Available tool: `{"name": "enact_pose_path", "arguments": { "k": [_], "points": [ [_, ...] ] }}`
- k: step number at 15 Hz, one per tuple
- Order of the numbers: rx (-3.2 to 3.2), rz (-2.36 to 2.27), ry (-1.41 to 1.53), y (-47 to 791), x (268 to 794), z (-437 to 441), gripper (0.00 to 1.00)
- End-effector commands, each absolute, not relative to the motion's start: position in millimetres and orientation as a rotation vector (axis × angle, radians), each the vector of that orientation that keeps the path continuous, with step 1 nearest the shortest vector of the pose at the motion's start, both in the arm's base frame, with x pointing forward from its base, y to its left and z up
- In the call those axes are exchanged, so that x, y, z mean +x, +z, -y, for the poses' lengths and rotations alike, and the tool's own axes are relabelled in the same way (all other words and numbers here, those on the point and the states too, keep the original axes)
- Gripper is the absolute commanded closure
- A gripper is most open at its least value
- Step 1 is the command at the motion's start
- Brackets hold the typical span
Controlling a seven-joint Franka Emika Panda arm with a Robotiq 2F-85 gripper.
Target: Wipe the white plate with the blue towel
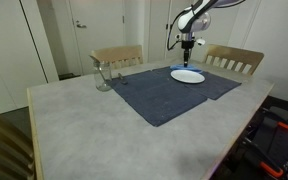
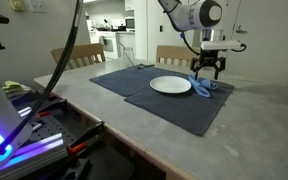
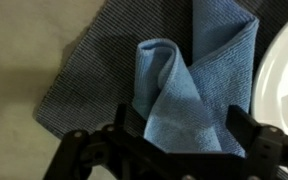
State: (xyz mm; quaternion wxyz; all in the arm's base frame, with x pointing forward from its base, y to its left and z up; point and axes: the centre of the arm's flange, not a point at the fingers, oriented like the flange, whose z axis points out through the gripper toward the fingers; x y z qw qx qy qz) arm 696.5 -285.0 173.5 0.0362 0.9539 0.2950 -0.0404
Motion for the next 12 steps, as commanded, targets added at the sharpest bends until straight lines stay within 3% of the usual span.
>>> {"name": "enact_pose_path", "arguments": {
  "k": [1, 7, 8, 9, 12],
  "points": [
    [2.924, -0.962, -0.147, 175, 677, 279, 0.00],
    [2.942, -0.941, -0.177, 164, 670, 281, 0.00],
    [2.943, -0.938, -0.177, 163, 670, 281, 0.25],
    [2.943, -0.937, -0.176, 163, 669, 281, 0.26],
    [2.939, -0.937, -0.168, 164, 671, 280, 0.48]
  ]
}}
